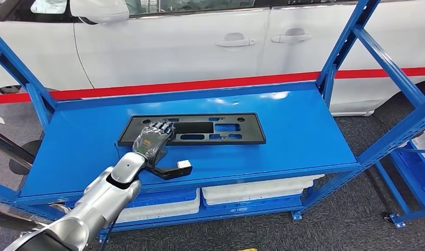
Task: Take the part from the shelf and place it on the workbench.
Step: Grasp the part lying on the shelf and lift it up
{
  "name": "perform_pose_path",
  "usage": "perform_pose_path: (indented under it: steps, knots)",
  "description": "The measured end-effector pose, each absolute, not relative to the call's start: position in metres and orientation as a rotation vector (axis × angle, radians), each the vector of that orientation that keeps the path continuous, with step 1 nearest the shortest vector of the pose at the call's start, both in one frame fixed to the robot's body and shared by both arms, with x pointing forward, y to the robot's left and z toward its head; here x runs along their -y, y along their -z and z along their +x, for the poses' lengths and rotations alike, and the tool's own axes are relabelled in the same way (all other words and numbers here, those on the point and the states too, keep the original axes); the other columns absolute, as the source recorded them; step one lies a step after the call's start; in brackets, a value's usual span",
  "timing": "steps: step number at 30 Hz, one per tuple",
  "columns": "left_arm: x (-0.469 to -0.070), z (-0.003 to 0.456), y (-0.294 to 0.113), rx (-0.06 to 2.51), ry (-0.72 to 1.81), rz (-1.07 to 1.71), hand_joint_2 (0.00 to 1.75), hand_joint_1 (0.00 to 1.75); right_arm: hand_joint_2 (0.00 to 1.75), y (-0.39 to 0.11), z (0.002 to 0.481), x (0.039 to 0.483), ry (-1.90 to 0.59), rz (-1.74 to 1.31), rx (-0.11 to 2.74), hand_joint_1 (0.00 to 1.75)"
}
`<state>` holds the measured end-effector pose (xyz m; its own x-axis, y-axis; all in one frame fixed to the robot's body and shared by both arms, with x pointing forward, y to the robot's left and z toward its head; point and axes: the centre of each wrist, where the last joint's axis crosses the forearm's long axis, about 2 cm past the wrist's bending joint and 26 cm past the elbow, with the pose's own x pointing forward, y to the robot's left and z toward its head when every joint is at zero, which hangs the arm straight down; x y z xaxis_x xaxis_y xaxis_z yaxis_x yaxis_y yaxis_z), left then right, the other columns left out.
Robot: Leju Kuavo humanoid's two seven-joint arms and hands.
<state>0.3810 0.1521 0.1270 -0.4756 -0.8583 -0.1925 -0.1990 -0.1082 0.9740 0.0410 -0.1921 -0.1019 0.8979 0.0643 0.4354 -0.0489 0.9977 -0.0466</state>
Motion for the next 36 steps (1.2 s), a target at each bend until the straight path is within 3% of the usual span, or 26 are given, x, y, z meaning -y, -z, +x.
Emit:
perform_pose_path:
  steps: [36]
  knots:
    - [-0.158,0.3808,-0.1232,1.597,1.6,1.18,1.75,1.75,0.0,0.1019,0.0408,0.1927,-0.062,-0.052,0.46,0.0]
